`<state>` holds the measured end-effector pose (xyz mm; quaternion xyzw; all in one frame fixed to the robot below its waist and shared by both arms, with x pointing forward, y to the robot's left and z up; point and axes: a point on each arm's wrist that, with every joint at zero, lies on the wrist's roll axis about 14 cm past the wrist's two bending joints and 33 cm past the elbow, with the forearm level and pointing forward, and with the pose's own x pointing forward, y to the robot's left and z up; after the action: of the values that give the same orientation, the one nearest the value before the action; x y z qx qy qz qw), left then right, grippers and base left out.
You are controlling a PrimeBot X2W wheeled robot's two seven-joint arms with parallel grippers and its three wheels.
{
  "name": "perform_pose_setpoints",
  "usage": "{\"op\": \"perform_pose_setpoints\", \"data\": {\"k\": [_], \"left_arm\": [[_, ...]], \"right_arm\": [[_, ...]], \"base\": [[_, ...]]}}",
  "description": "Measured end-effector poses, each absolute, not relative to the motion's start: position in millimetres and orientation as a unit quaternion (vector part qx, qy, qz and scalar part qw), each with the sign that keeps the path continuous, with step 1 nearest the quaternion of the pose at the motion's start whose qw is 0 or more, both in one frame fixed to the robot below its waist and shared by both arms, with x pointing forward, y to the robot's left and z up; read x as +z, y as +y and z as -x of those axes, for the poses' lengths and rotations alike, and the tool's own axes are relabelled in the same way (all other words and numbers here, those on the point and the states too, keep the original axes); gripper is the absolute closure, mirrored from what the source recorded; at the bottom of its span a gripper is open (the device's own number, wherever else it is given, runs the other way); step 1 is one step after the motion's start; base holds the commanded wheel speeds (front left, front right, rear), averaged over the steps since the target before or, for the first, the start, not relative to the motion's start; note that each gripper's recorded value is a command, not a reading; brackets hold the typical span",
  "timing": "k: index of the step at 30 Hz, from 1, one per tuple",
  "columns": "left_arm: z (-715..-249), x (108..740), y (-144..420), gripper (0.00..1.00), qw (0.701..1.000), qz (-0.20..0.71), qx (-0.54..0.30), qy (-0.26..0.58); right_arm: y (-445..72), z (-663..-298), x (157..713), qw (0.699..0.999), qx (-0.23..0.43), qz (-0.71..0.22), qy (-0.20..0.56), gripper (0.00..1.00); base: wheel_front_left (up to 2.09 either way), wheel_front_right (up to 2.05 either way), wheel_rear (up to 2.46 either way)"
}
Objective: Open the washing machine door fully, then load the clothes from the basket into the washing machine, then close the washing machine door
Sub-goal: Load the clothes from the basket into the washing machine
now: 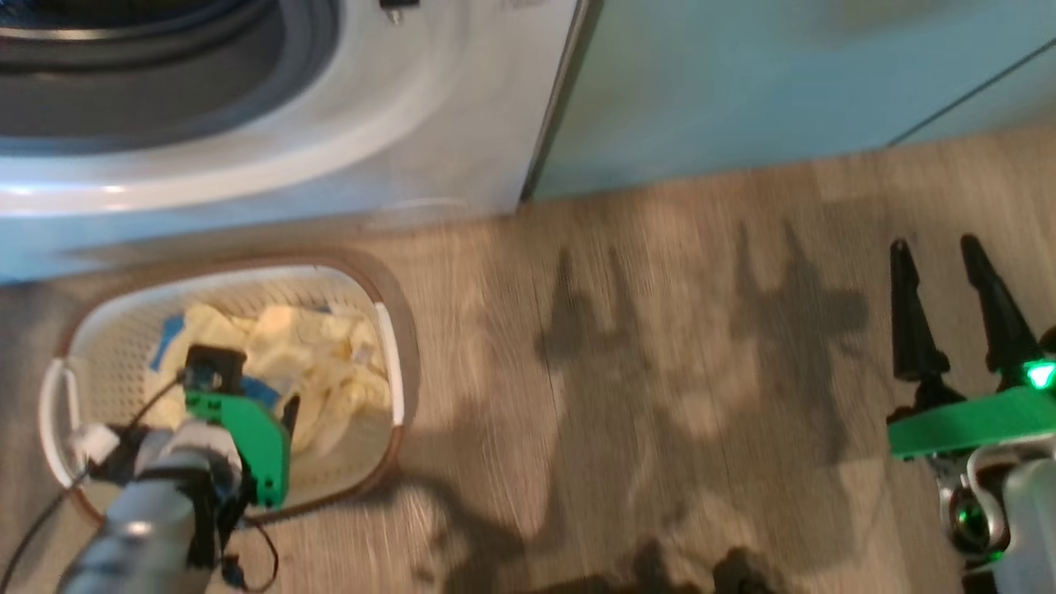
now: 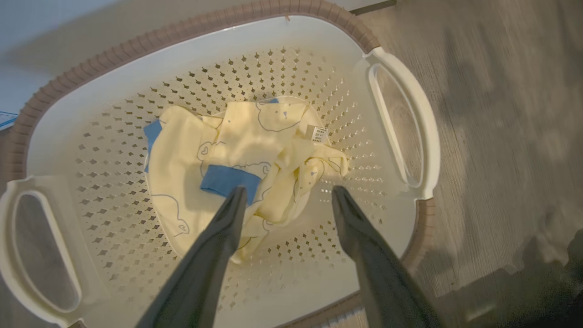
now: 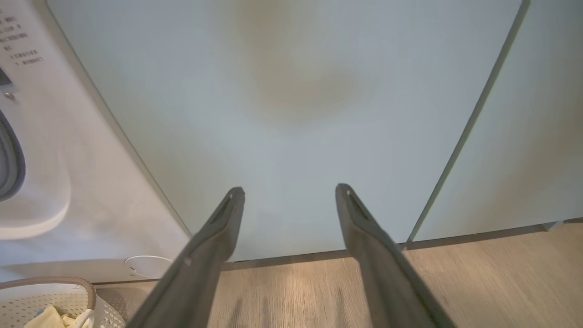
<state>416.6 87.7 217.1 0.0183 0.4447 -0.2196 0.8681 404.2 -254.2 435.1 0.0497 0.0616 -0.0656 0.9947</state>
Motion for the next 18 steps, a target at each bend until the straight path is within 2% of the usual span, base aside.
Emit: {"op": "perform_pose_setpoints", "data": {"k": [12,18], "left_arm": [[-435.5,146.6,74.9,0.00,0.830,-0.023,-0.236,0.504],[-433.3,123.1,77.9,0.00,0.819,-0.015,-0.228,0.527]], "right_arm": [[-252.0,-447.4,381.5,0.992,-0.050,-0.031,0.108,0.00],[-251.2,-456.1,357.4,0.990,-0.041,-0.022,0.130,0.00]], "base": [[0.00,0.00,0.00],[0.00,0.00,0.00]]}}
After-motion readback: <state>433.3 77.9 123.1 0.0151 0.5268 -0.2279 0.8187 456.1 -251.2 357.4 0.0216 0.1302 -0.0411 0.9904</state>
